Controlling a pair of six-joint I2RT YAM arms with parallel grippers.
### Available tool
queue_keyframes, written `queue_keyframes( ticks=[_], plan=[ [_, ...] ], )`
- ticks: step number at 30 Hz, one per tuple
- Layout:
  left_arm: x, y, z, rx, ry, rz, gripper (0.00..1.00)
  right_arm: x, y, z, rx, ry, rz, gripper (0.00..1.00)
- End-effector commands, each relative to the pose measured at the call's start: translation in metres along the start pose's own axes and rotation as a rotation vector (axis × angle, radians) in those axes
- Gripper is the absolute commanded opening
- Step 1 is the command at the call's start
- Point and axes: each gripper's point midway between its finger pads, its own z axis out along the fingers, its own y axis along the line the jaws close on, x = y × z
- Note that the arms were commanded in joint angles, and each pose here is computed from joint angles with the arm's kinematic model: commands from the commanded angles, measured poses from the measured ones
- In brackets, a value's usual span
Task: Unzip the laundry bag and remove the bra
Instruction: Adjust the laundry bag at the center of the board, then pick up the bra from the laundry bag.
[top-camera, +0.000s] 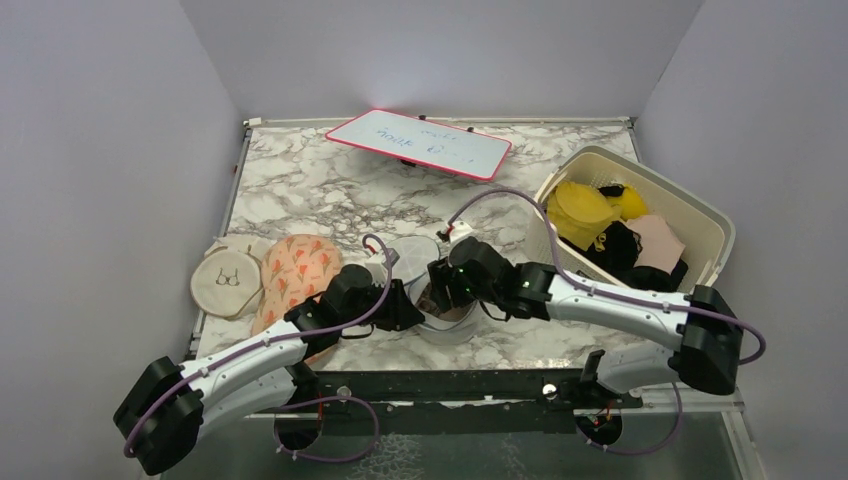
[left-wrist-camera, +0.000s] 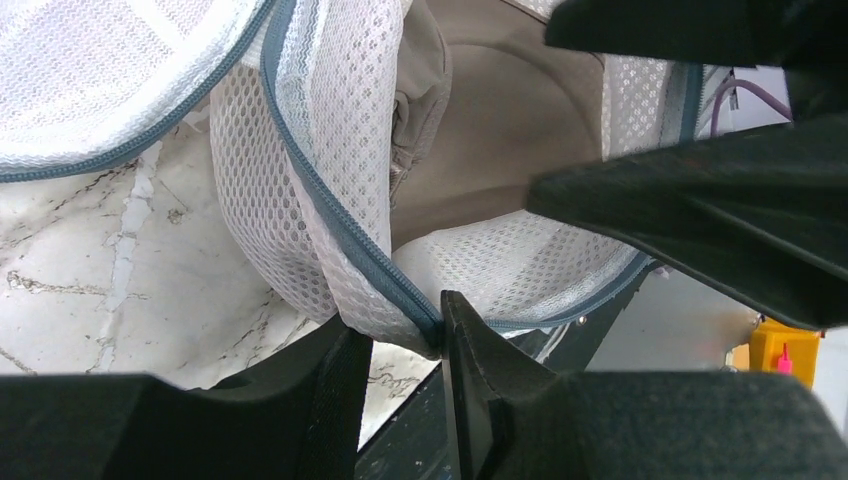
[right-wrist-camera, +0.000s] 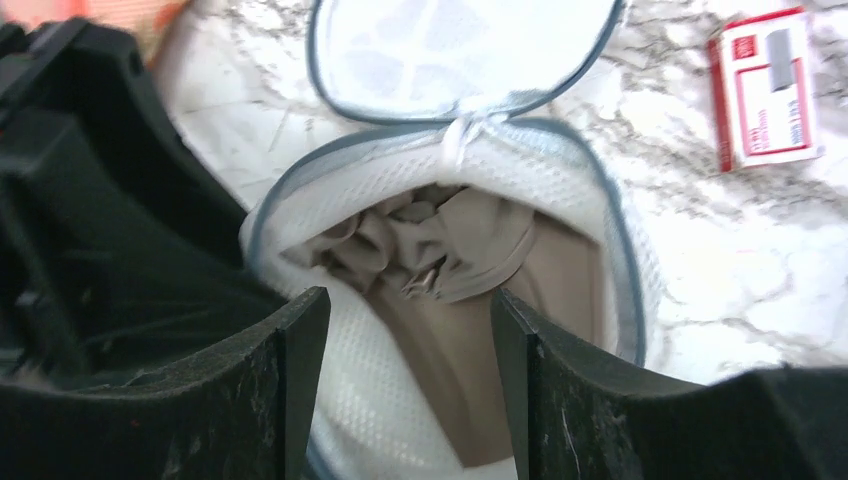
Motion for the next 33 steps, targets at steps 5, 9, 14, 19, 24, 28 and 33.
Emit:
queue_keyframes(
  ticks=[5,9,14,19,24,28,33],
  plan=[
    [-0.004,-0.009,-0.001,0.042,-0.031,0.016,0.22,0.005,-0.03,0.026,0.19,0.103,-0.18,0.59],
    [-0.002,-0.007,0.0,0.041,-0.025,0.016,0.21,0.01,-0.03,0.042,0.181,0.111,-0.222,0.63],
    [-0.002,-0.008,-0.001,0.045,-0.027,0.017,0.19,0.012,-0.018,0.06,0.116,0.12,-0.251,0.84],
    [-0.004,-0.008,0.0,0.042,-0.03,0.022,0.19,0.029,-0.018,0.081,0.105,0.157,-0.258,0.89],
    [-0.002,-0.006,0.001,0.039,-0.027,0.017,0.19,0.043,-0.025,0.09,0.121,0.171,-0.258,0.82],
    [-0.001,-0.005,0.001,0.037,-0.03,0.016,0.19,0.037,-0.021,0.085,0.096,0.126,-0.247,0.31],
    [-0.004,-0.006,0.0,0.034,-0.04,0.021,0.17,0.026,-0.015,0.071,0.066,0.096,-0.235,0.04]
  ],
)
